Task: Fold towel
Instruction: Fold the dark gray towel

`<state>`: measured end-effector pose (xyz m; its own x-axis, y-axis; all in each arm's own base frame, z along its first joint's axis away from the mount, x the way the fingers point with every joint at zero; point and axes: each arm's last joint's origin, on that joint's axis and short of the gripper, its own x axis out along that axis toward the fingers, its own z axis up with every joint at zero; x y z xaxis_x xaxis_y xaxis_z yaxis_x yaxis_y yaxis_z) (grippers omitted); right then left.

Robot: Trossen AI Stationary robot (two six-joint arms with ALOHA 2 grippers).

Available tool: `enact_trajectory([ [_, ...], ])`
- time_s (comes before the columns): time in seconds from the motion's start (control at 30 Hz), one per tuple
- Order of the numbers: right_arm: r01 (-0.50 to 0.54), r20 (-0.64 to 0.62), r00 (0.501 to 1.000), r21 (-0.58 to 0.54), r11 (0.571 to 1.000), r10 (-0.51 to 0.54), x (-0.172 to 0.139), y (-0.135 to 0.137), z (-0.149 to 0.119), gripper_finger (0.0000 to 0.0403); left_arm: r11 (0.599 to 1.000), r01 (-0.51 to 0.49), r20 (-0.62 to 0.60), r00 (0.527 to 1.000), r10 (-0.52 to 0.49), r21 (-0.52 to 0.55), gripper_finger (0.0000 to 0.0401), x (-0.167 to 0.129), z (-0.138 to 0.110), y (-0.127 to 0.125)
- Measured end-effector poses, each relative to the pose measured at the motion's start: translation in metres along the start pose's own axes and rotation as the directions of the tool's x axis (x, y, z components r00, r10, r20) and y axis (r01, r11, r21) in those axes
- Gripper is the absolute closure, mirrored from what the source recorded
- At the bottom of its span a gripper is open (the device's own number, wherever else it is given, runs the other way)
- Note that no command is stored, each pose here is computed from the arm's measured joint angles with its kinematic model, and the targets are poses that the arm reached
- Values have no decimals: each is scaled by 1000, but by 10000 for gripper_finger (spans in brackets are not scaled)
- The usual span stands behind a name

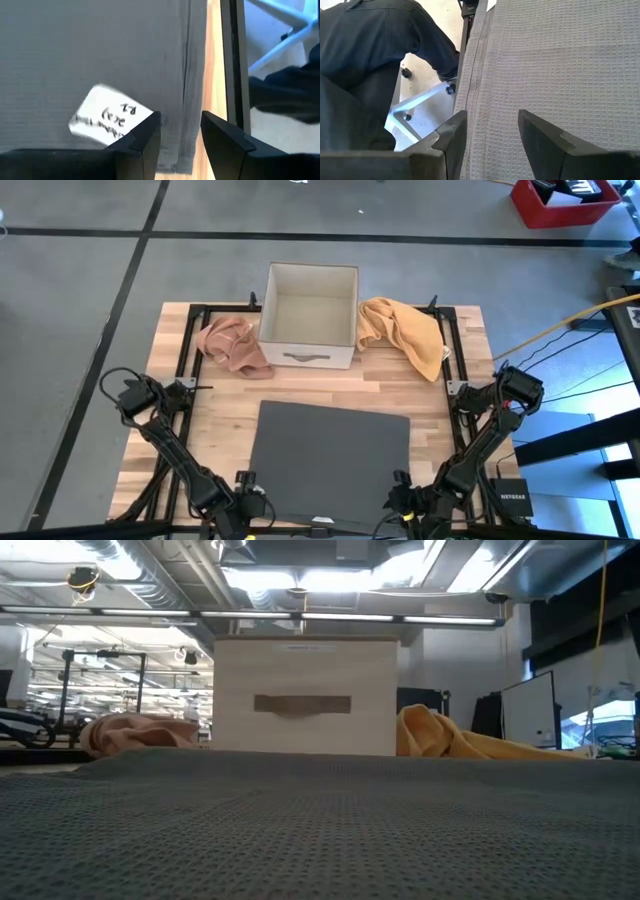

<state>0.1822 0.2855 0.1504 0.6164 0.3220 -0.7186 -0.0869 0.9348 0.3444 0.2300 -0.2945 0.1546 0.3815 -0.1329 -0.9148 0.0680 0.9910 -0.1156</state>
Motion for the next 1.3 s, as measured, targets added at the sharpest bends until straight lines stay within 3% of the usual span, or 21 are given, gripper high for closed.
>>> enact_trajectory([
  [0.53, 0, 0, 1000, -1, 1000, 0, 0, 0, 0, 224, 997, -61, -66, 996, 58, -38, 277, 8, -4, 7],
  [0.97, 15, 21, 1000, -1, 1000, -15, 0, 0, 1, 224, 995, -92, -97, 992, 87, -48, 394, -4, 0, 6],
  [1.1, -31, -19, 999, 42, 999, 32, -1, 3, 2, 224, 996, -82, -99, 992, 80, -21, 395, -5, 1, 5],
  [1.2, -152, -41, 987, 101, 983, 156, -7, 20, 4, 224, 995, -93, -110, 990, 90, -21, 392, -5, 0, 6],
  [1.3, -189, -26, 981, 52, 981, 191, -13, 38, 2, 224, 994, -104, -120, 988, 102, -11, 394, -5, -1, 7],
])
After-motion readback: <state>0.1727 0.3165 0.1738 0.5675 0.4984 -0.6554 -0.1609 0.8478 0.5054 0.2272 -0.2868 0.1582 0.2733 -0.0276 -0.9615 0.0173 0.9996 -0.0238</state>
